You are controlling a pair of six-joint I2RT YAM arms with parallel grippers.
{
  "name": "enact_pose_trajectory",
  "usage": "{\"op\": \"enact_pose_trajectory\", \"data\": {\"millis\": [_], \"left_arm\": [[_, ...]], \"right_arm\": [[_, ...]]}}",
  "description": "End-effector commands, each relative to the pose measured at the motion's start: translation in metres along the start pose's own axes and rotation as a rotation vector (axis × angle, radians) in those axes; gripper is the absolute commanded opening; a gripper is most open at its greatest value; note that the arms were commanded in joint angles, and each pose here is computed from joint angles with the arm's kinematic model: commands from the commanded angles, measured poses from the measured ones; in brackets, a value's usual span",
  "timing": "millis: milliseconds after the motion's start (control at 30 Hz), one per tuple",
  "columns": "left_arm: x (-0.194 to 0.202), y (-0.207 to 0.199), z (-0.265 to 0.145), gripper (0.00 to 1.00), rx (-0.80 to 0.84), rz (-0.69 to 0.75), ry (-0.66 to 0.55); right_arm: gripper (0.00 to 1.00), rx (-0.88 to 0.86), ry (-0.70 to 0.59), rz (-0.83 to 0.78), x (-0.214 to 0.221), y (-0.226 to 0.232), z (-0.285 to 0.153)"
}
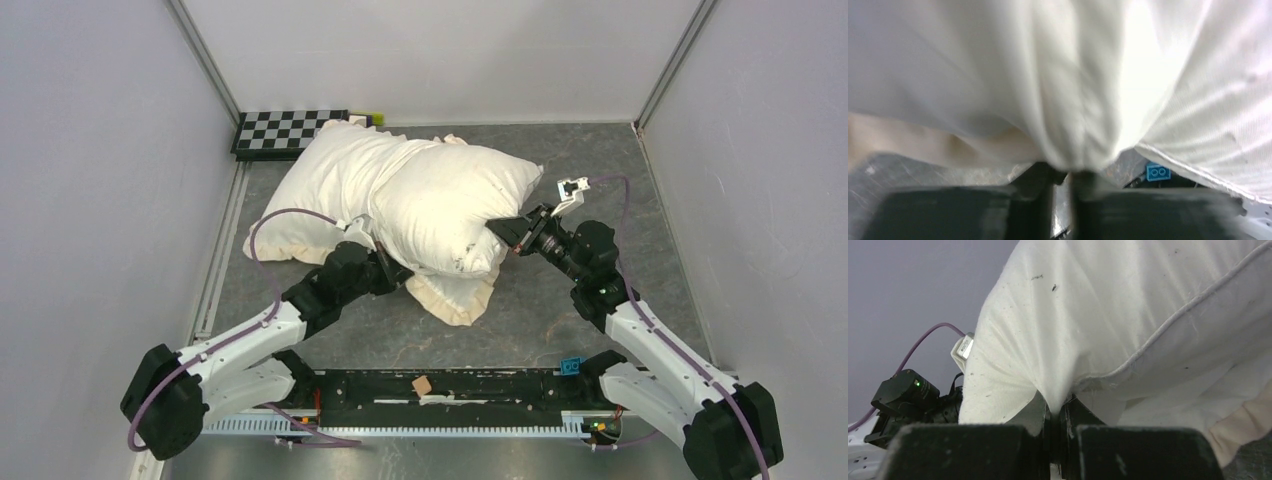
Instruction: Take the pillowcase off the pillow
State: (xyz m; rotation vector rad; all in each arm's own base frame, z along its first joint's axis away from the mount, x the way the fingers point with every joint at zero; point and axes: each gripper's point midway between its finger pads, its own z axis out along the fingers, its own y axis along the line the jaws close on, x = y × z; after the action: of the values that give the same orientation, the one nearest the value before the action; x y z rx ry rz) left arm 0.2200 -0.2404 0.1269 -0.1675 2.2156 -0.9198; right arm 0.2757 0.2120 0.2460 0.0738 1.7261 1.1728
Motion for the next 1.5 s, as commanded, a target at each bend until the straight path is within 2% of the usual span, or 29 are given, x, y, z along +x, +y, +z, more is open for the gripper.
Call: {"op": "enact_pose_trajectory", "data": {"millis": [0,100,200,400,533,600,667,767,867,900,933,1000,1033,1100,1267,1300,1467], "left_arm": [[-0.033,0.017,0.007,0.02,0.01,-0.042,-0.109],[-0.038,0.043,0.009,0.02,-0.057,-0.031,-0.121],[-0.041,0.078,0.012,0.02,-0.167,-0.025,-0.122],[-0.048,0.163,0.011,0.02,-0.345,-0.22,-0.121],[-0.058,0.19,0.002,0.02,-0.394,-0.281,-0.181],[-0.065,0.183,0.001,0.02,-0.365,-0.261,-0.193],[-0.072,0.165,0.001,0.02,-0.288,-0.224,-0.187],[-0.085,0.138,-0.003,0.02,-0.208,-0.164,-0.181],[-0.092,0.119,-0.016,0.03,-0.219,-0.09,-0.174],[-0.094,0.111,-0.02,0.08,-0.226,-0.065,-0.176],[-0.098,0.103,-0.025,0.21,-0.226,-0.043,-0.185],[-0.102,0.09,-0.034,0.51,-0.239,-0.016,-0.203],[-0.106,0.083,-0.039,0.6,-0.242,-0.011,-0.215],[-0.112,0.07,-0.05,0.68,-0.239,-0.004,-0.235],[-0.125,0.034,-0.08,0.76,-0.188,0.019,-0.281],[-0.124,0.027,-0.085,0.8,-0.176,0.025,-0.278],[-0.123,-0.005,-0.1,0.82,-0.119,0.059,-0.229]], "right_arm": [[0.0,-0.058,-0.189,-0.102,-0.064,0.046,-0.009],[0.0,-0.015,-0.208,-0.135,-0.074,0.046,-0.015],[0.0,0.084,-0.236,-0.236,-0.092,0.042,-0.024],[0.0,0.441,-0.327,-0.405,-0.14,0.01,-0.062],[0.0,0.54,-0.387,-0.448,-0.157,0.004,-0.082],[0.0,0.515,-0.366,-0.462,-0.153,0.006,-0.078],[0.0,0.408,-0.31,-0.489,-0.14,0.015,-0.063],[0.0,0.146,-0.177,-0.559,-0.105,0.042,-0.038],[0.01,-0.09,-0.101,-0.616,-0.073,0.064,-0.029],[0.02,-0.132,-0.086,-0.612,-0.064,0.066,-0.028],[0.02,-0.154,-0.073,-0.603,-0.058,0.066,-0.027],[0.02,-0.185,-0.026,-0.589,-0.045,0.063,-0.024],[0.02,-0.196,0.002,-0.58,-0.037,0.06,-0.022],[0.0,-0.244,0.064,-0.556,-0.019,0.057,-0.02],[0.0,-0.38,0.182,-0.509,0.024,0.06,-0.026],[0.0,-0.385,0.198,-0.512,0.031,0.059,-0.026],[0.01,-0.428,0.289,-0.528,0.07,0.066,-0.021]]}}
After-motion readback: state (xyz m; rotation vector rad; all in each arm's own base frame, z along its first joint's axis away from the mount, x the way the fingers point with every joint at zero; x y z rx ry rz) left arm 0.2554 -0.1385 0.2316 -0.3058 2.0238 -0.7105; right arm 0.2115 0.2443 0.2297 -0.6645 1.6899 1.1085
